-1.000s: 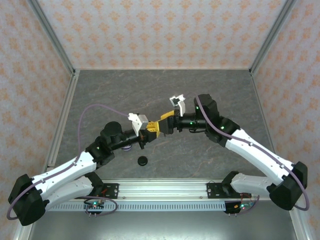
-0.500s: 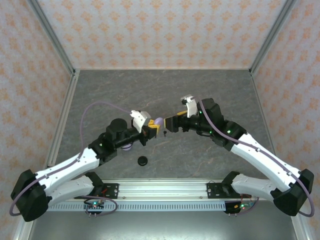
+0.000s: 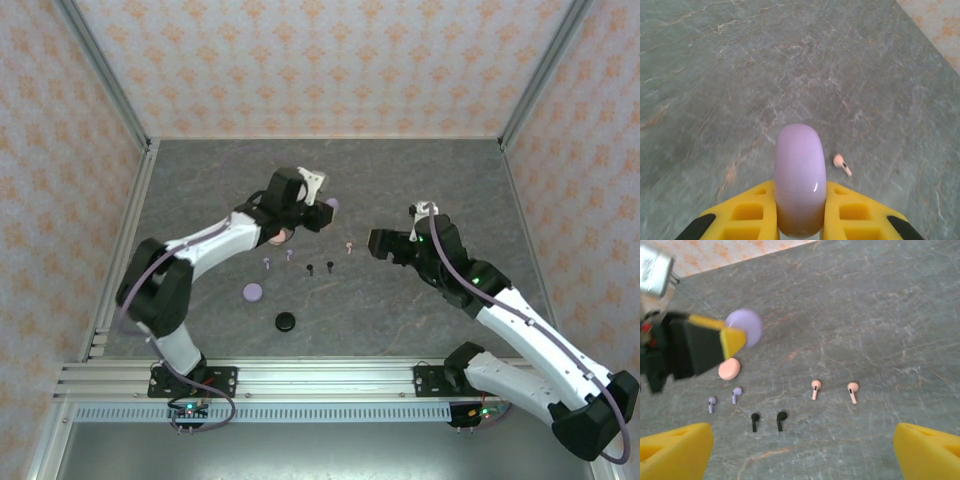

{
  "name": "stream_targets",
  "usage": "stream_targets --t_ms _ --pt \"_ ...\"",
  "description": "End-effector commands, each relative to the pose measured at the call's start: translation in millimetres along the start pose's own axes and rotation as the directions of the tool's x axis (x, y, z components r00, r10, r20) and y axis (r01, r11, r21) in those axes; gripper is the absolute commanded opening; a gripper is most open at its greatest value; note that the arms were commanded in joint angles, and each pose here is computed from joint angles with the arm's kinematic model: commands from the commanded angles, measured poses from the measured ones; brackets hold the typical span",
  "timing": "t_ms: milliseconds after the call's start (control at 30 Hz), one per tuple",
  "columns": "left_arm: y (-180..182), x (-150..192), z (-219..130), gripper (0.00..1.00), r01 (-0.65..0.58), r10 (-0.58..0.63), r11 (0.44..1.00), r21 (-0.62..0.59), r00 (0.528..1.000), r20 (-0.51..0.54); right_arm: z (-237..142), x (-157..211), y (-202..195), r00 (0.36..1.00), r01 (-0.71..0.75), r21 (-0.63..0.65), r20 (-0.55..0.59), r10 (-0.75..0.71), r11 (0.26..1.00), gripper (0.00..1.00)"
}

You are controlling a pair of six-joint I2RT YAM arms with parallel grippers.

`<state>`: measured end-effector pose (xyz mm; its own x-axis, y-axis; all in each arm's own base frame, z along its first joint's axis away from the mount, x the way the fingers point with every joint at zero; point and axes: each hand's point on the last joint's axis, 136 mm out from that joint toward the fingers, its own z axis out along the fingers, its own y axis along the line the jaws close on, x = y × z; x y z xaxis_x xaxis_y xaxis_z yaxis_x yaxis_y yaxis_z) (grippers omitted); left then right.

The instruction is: Insert the wireless bluetooth earbuds into the charging case

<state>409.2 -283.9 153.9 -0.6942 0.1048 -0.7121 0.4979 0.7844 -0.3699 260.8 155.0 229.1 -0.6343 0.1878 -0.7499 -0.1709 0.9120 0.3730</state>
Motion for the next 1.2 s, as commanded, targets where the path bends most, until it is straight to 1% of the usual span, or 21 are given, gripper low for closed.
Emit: stream_targets --t_ms 0,33,67,133,300,433,533,600,667,733,800,1000,1167 --pt "7.5 15.6 24.0 0.0 0.077 -0.077 0.997 -0.002 0.989 -0.127 -6.5 0.8 -12.4 0.999 -0.029 0.044 0.025 0.028 0.999 0.93" --pt "9.0 10.9 31.9 0.0 0.092 -0.092 0.996 -0.003 0.987 -0.131 -6.9 2.3 -13.6 0.999 -0.031 0.047 0.021 0.03 0.998 0.93" --pt "14.5 15.6 44.8 0.0 0.114 -0.114 0.993 -0.011 0.981 -0.156 -6.8 5.2 -15.1 0.999 -0.03 0.051 0.014 0.029 0.998 0.93" --pt "16.2 11.8 61.6 0.0 0.151 -0.148 0.989 0.004 0.974 -0.173 -6.4 9.9 -18.0 1.0 -0.03 0.059 0.003 0.03 0.998 0.93" --pt "19.1 8.8 93.7 0.0 0.231 -0.222 0.973 0.023 0.955 -0.196 -4.5 19.3 -20.1 0.999 -0.035 0.053 -0.018 0.036 0.998 0.93" --pt "25.1 10.3 109.3 0.05 0.278 -0.27 0.961 0.014 0.943 -0.196 -2.3 26.5 -21.2 0.999 -0.032 0.049 -0.039 0.034 0.998 0.93" --pt "29.7 13.1 117.2 0.12 0.301 -0.293 0.954 0.012 0.935 -0.2 -0.9 29.8 -21.8 0.998 -0.028 0.047 -0.048 0.03 0.998 0.94" --pt "35.8 16.7 121.7 0.16 0.329 -0.321 0.944 0.005 0.925 -0.203 -0.7 31.3 -22.2 0.998 -0.024 0.048 -0.053 0.027 0.999 0.95" --pt "41.9 21.8 123.9 0.23 0.344 -0.339 0.939 -0.012 0.918 -0.204 -0.8 32.0 -22.8 0.998 -0.02 0.05 -0.056 0.023 0.999 0.95" --pt "47.5 25.9 123.6 0.3 0.337 -0.338 0.941 -0.039 0.919 -0.205 -0.9 33.4 -23.9 0.998 -0.014 0.055 -0.061 0.017 0.998 0.95" --pt "50.5 29.1 123.1 0.35 0.328 -0.332 0.943 -0.055 0.919 -0.211 -0.8 34.4 -25.2 0.998 -0.011 0.06 -0.065 0.015 0.998 0.95" --pt "59.3 35.0 119.3 0.45 0.307 -0.32 0.947 -0.092 0.92 -0.228 -1.4 35.8 -26.9 0.997 0.004 0.069 -0.071 0.0 0.998 0.96" --pt "63.7 29.5 106.1 0.52 0.269 -0.291 0.955 -0.128 0.935 -0.201 -2.0 36.3 -29.6 0.997 0.016 0.081 -0.074 -0.01 0.997 0.97"
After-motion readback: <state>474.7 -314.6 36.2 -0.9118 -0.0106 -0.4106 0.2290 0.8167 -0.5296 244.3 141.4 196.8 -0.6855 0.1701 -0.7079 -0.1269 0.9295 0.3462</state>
